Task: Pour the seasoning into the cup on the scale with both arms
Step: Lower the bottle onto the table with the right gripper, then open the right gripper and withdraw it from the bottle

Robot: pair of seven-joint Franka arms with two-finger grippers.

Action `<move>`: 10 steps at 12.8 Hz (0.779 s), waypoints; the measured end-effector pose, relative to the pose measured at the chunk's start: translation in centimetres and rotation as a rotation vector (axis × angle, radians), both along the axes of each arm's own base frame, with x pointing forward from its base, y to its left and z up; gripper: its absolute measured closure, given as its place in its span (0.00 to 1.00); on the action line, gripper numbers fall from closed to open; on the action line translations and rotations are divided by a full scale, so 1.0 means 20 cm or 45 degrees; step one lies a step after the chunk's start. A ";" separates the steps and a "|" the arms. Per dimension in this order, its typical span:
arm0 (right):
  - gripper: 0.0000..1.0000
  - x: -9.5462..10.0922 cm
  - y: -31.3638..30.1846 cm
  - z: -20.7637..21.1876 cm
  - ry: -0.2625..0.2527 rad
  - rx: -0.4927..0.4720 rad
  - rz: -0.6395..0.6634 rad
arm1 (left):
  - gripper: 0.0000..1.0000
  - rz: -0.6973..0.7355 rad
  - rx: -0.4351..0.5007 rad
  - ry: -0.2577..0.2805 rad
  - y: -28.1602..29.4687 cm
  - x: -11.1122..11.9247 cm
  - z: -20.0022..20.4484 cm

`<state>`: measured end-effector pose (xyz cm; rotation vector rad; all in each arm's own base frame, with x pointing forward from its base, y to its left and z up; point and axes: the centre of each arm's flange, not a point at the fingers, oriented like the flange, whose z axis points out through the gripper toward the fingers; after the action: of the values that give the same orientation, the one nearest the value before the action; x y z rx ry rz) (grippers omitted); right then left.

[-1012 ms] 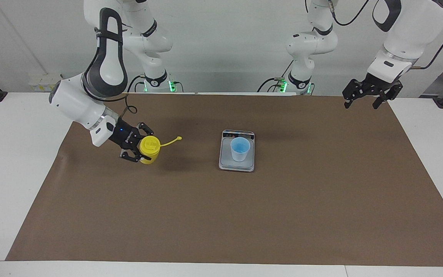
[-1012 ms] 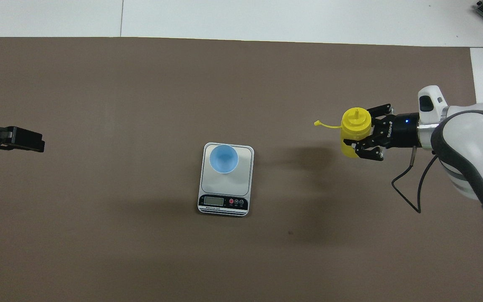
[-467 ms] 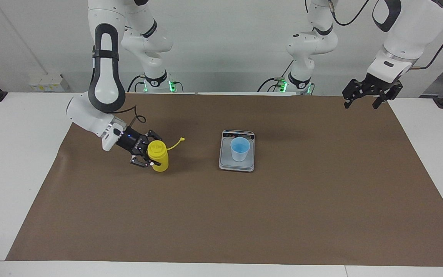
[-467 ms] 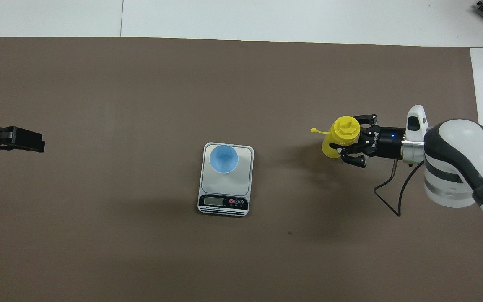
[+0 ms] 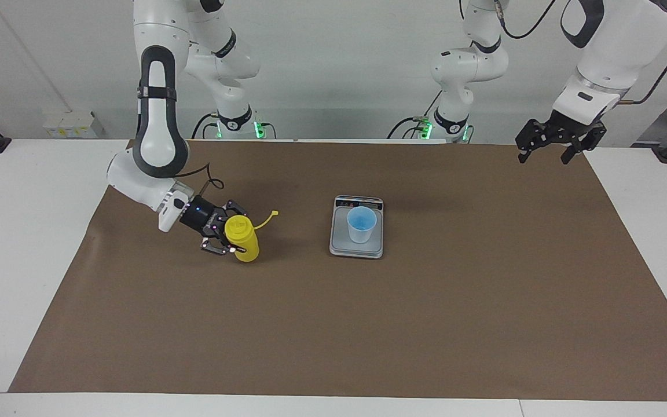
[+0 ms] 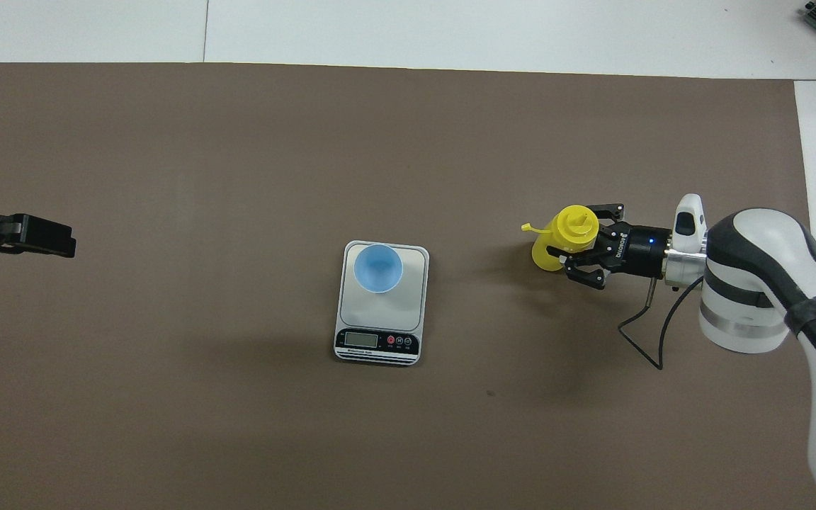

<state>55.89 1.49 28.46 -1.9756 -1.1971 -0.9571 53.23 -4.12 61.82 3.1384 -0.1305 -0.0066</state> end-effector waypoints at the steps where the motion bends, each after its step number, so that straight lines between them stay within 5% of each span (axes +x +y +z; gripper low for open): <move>1: 0.41 0.00 0.00 0.00 -0.001 0.003 -0.005 | 0.00 0.000 0.000 0.002 0.00 0.00 0.00; 5: 0.00 0.00 -0.02 0.03 -0.010 0.017 -0.016 | 0.00 0.000 0.000 0.003 0.00 0.00 0.00; 8: 0.00 0.00 -0.03 0.07 -0.034 -0.039 0.041 | 0.00 0.000 0.000 0.003 0.00 0.00 0.00; 10: 0.00 -0.02 -0.06 0.14 -0.062 -0.186 0.182 | 0.00 0.000 0.000 0.003 0.00 0.00 0.00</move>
<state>55.55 0.37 31.17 -1.9566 -1.4510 -0.8715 53.21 -4.12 61.76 3.1384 -0.1304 -0.0108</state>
